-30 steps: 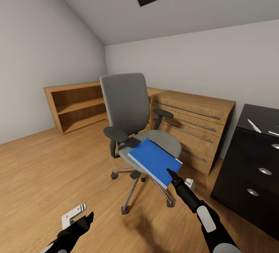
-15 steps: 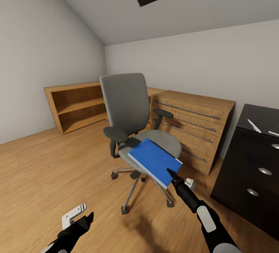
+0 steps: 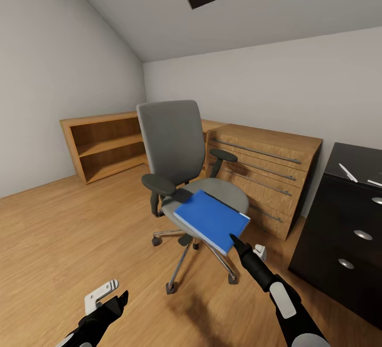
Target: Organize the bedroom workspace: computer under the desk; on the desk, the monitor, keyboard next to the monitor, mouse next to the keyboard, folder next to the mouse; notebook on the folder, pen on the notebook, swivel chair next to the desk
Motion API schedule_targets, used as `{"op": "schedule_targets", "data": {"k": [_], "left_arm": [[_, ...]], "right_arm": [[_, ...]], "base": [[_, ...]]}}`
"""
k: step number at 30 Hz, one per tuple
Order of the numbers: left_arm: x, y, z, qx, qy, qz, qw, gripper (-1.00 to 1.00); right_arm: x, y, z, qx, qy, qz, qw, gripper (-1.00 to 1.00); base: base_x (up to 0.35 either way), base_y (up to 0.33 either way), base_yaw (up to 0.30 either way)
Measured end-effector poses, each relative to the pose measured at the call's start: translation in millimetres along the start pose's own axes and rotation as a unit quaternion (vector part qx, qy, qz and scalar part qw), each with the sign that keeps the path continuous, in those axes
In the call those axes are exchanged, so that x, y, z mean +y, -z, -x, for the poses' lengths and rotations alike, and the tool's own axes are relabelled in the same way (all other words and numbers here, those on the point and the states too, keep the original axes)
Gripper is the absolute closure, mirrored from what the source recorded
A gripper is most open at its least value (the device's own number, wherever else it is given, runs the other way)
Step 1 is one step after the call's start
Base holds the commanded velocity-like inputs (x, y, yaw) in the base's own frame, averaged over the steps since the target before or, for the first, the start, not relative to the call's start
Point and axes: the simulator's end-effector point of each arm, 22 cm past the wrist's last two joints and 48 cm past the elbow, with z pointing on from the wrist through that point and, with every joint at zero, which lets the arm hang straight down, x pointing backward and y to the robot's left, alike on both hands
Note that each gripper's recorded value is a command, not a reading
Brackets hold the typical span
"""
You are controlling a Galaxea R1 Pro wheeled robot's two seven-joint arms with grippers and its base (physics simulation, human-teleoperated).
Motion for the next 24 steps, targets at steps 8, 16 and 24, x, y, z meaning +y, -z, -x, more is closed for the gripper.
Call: {"op": "schedule_targets", "data": {"k": [8,16,24], "left_arm": [[0.0,-0.1,-0.4,0.000,0.000,0.001,1.0000,-1.00],[-4.4,7.6,10.6,-0.014,0.002,-0.006,0.9999,-1.00],[-10.0,10.5,4.2,-0.010,-0.003,-0.011,0.9999,-1.00]], "right_arm": [[-0.5,0.1,-0.4,0.000,-0.001,0.000,1.0000,1.00],[19.1,0.8,7.7,-0.006,0.008,0.014,0.9999,1.00],[40.3,2.0,16.8,-0.013,0.018,0.030,0.9993,1.00]], "base": [[0.000,0.000,0.000],[0.000,0.000,0.000],[0.000,0.000,0.000]]}}
